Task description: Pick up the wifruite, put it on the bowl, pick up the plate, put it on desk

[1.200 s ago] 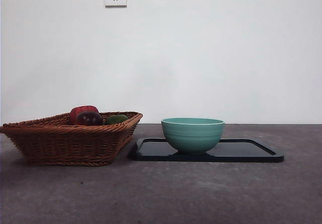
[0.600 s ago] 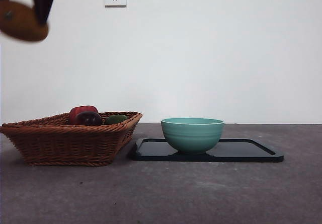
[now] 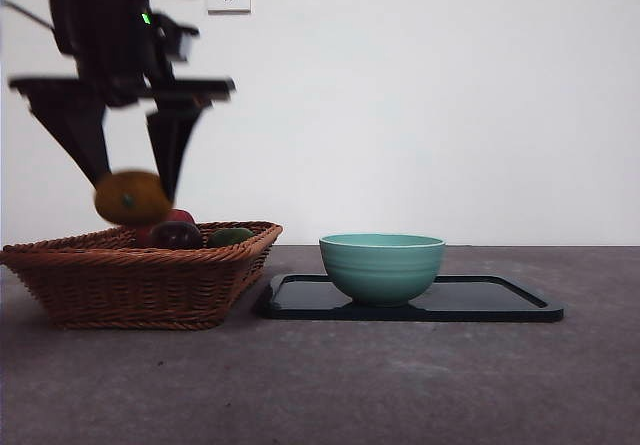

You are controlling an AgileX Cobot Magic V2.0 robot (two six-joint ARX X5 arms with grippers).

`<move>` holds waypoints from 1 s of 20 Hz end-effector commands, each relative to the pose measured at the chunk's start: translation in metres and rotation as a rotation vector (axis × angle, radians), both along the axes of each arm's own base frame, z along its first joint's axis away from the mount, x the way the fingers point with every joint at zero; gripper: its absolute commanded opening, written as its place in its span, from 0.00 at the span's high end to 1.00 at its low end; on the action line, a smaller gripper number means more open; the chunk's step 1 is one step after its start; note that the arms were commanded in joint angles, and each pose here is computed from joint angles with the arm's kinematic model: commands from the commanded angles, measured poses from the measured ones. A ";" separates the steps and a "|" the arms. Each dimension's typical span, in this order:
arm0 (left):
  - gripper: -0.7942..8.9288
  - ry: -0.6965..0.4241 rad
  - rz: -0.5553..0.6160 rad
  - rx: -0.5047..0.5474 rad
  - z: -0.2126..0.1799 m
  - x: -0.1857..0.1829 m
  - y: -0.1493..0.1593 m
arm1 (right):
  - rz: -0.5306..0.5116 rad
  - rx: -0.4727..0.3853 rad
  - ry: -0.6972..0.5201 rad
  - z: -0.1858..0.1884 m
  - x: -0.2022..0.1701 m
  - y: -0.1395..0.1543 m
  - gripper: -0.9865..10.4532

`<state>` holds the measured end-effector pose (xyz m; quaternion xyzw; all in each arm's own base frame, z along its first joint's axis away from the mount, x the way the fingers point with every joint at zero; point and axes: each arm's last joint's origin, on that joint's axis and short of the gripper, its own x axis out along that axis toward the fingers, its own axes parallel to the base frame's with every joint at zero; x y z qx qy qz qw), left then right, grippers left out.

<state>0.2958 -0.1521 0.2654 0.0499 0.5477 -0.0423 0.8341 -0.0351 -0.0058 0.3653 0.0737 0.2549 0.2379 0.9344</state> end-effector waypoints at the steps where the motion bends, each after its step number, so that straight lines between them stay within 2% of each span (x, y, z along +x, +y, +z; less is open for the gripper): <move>1: 0.67 0.074 -0.033 -0.020 -0.023 0.014 -0.006 | 0.000 -0.014 0.067 -0.004 -0.005 -0.002 0.43; 6: 0.67 0.115 -0.032 -0.003 -0.066 0.035 -0.017 | 0.000 -0.014 0.067 -0.004 -0.005 -0.002 0.43; 12: 0.67 0.122 -0.033 -0.002 -0.072 0.038 -0.019 | 0.000 -0.014 0.067 -0.004 -0.005 -0.002 0.43; 13: 0.66 0.122 -0.033 -0.003 -0.072 0.038 -0.019 | 0.000 -0.015 0.067 -0.004 -0.005 -0.002 0.43; 16: 0.43 0.117 -0.038 -0.005 -0.068 0.037 -0.018 | 0.000 -0.015 0.067 -0.004 -0.005 -0.002 0.43; 20: 0.41 0.064 -0.051 -0.031 -0.043 0.029 -0.014 | 0.000 -0.015 0.067 -0.004 -0.005 -0.002 0.43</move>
